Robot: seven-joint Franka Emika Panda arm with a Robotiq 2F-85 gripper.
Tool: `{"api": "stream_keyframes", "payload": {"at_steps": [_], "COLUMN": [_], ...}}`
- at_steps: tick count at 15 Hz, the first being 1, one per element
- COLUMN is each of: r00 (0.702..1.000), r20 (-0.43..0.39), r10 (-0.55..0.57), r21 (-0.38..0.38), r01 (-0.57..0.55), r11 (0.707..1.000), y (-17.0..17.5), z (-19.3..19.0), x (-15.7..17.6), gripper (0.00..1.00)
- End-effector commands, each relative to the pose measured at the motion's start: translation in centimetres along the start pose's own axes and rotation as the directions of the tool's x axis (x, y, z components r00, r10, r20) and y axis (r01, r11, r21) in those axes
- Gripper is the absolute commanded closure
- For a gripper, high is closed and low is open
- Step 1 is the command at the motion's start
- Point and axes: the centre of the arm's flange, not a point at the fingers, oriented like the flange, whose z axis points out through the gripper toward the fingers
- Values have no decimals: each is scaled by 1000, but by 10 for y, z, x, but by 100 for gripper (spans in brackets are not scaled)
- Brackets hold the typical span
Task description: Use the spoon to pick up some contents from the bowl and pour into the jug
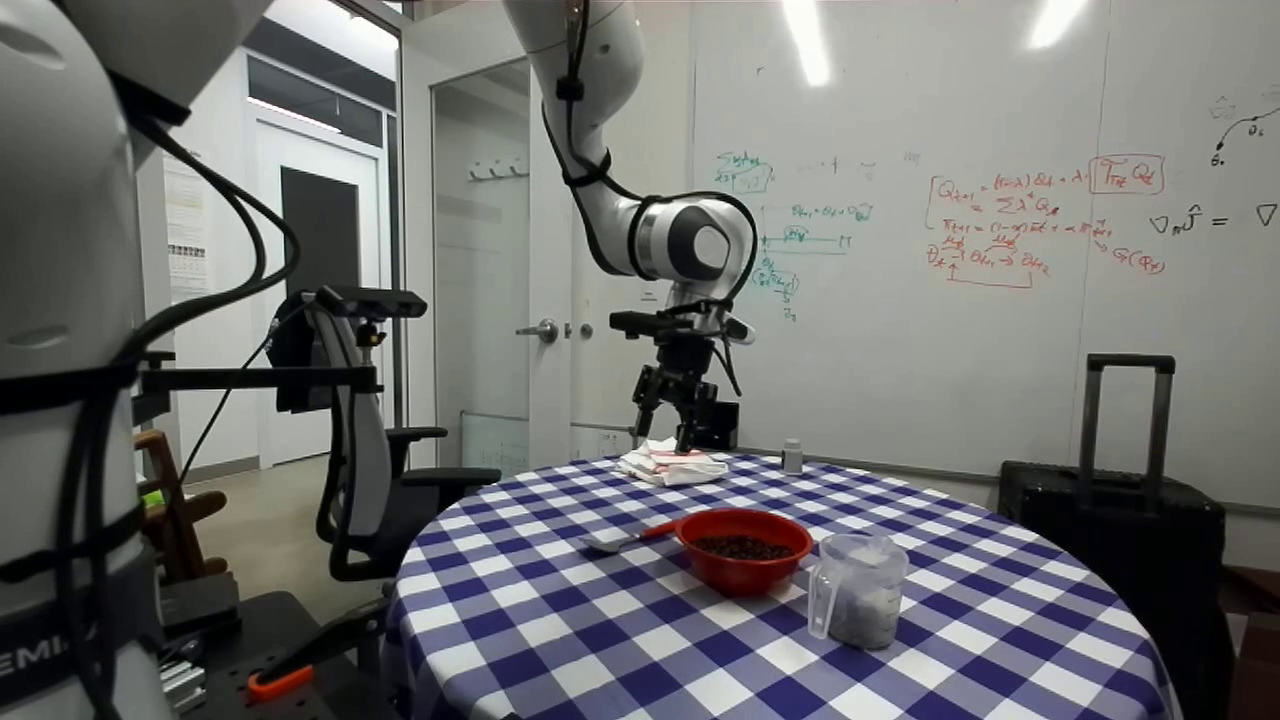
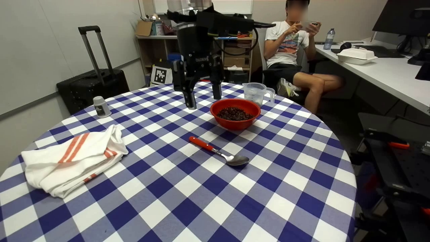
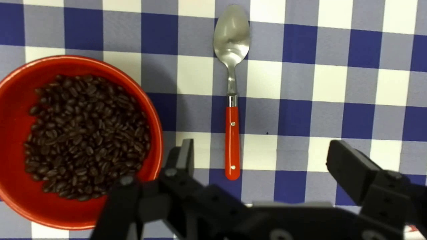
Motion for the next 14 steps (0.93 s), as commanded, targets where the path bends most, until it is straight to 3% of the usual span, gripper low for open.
{"api": "stream_keyframes", "payload": {"at_steps": [1,6,11,14], "r00": [999,999,980,965], "r20": [10,-34,-195,-263], "r10": [-49,-35,-26,11], "r21": [-4,-80,-210,-244], "r01": [49,33,-16,-78], "r11": [999,996,978,967], "y": [2,-19,-30,-28], "z": [23,61,91,103], "x": [8,9,19,25], "gripper": [0,0,0,0]}}
